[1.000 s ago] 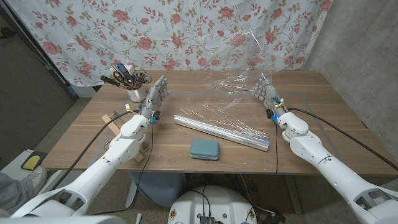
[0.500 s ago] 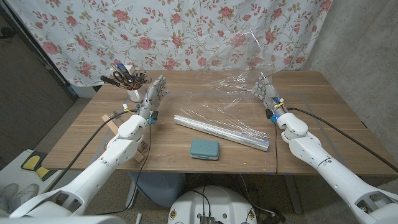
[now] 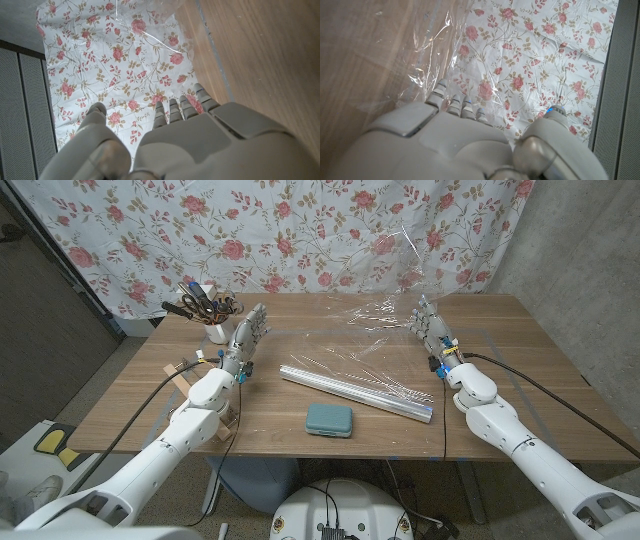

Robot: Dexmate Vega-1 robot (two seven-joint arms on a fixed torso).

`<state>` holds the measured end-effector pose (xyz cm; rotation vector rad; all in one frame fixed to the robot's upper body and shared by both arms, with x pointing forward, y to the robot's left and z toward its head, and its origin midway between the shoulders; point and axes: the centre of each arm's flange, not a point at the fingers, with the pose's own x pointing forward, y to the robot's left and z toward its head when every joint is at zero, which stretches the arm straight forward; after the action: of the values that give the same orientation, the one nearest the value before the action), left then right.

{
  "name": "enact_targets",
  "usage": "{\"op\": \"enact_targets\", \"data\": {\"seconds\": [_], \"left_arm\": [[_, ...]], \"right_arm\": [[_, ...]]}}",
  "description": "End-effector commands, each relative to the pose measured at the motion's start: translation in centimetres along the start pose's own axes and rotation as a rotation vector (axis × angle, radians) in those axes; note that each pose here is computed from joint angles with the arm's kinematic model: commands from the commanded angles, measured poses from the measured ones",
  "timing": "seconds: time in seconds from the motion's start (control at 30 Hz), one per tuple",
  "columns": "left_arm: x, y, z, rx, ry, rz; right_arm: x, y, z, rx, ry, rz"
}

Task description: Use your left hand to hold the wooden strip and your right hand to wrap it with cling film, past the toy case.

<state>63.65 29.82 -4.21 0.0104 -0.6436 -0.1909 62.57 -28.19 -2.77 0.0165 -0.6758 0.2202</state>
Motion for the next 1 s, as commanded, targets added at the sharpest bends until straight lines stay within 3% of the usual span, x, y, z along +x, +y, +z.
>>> {"op": "enact_targets", "data": {"seconds": [0.03,0.3,0.73,1.0], "left_arm": [[-1.4,-0.4,-1.4,-0.037,-0.025,-0.004],[-2.6,-0.3,0.2,-0.023,-0.067,-0.057],[-3.1,0.5,1.0,0.099,-0.089,-0.055],[-3.1,0.1,1.6,0.16,-0.113,-0.084]], "right_arm": [[-1.0,0.7,0.4,-0.018,0.011,-0.005],[-1.1,0.9,0.4,-0.023,0.026,0.008],[-0.2,0.7,-0.4,-0.038,0.048,0.014],[0.1,-0.2,-0.4,-0.048,0.059,0.004]]}}
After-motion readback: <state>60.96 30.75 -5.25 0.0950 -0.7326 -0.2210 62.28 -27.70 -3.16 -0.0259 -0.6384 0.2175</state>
